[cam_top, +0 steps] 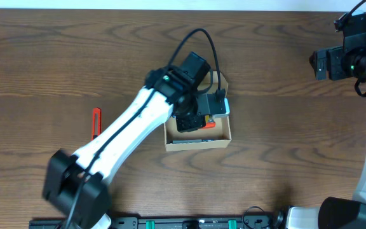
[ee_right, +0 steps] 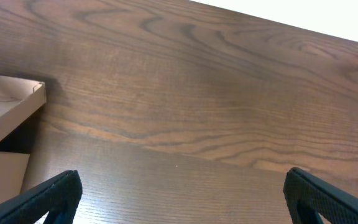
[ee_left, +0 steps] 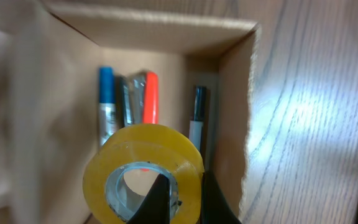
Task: Pack container
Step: 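Carry the tape roll into the box and release it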
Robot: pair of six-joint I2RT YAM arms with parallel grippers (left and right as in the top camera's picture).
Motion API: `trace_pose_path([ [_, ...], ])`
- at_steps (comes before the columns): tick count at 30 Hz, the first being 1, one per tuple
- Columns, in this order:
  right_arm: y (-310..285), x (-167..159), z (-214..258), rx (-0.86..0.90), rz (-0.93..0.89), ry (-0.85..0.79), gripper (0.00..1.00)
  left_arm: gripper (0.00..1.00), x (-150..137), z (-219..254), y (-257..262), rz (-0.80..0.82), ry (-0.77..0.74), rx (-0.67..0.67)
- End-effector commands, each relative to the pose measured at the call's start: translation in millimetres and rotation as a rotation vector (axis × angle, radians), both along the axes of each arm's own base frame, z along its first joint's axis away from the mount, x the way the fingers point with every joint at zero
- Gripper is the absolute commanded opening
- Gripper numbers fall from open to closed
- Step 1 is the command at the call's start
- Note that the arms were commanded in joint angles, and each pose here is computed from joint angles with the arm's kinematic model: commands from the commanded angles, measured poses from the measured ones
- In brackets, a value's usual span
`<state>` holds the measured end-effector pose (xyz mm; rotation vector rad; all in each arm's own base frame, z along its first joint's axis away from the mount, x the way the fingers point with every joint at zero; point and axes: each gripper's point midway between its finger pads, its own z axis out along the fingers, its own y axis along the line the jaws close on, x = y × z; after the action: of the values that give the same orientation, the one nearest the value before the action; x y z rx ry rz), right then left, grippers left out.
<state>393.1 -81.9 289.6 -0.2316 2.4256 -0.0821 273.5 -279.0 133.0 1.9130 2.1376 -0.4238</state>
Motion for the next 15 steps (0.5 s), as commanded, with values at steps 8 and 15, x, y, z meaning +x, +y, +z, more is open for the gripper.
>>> trace_pose_path([
  [8,-3,0,-2,0.007,-0.017,0.004,0.99,0.06,-6,-83,6,-0.007,0.187,0.149],
  [15,-3,0,-2,0.007,-0.017,0.004,0.99,0.06,-9,-101,12,0.009,0.227,0.202],
])
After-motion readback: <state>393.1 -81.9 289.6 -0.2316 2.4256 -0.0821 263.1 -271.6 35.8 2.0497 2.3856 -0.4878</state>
